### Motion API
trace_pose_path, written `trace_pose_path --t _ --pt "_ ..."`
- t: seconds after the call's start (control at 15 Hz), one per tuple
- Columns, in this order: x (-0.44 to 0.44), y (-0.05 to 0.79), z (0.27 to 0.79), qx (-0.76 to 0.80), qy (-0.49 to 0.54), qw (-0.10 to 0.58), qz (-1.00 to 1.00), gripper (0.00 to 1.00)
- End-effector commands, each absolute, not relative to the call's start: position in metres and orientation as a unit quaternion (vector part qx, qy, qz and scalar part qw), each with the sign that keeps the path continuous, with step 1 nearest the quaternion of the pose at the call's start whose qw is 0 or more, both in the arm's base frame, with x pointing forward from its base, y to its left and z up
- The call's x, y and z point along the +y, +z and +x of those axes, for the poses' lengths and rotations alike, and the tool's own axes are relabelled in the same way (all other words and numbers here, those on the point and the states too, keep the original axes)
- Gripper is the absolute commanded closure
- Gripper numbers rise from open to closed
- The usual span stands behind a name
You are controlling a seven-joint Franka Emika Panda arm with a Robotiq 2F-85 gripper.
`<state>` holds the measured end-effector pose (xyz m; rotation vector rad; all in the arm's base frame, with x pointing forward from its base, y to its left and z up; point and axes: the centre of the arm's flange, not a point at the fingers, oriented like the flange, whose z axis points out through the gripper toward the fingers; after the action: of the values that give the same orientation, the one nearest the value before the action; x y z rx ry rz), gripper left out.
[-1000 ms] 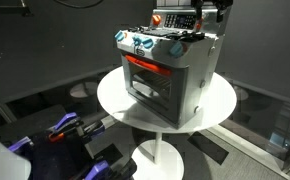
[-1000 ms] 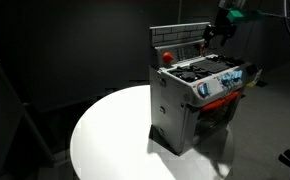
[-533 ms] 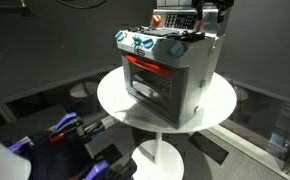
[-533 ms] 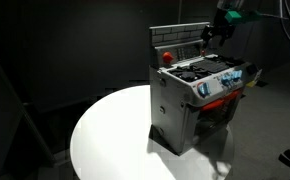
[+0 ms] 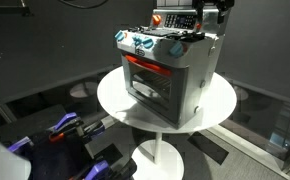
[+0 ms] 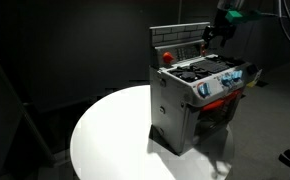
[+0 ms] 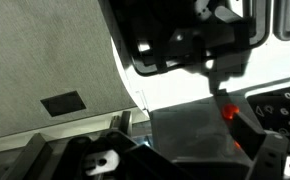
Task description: Press the top button on the right side of the stove.
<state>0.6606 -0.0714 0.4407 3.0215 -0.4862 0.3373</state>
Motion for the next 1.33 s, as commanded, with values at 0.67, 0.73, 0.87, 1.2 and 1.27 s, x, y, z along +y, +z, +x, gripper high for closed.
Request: trace_pose_path --t 0.67,0.73,0.87,1.2,1.27 --pt "-0.072 0.455 0.536 -0.134 -0.011 0.032 0.99 0.0" --pt "-0.071 0.456 0.526 -0.13 -0.02 0.031 0.991 0.0" --pt "-0.069 0.46 0.503 -0.122 -0.04 0.032 0.991 0.0" --pt "-0.061 0.471 0.452 -0.085 -0.055 0.033 0.994 0.0" --pt "-0.06 0.473 0.442 -0.076 -0.049 0.033 0.995 0.0"
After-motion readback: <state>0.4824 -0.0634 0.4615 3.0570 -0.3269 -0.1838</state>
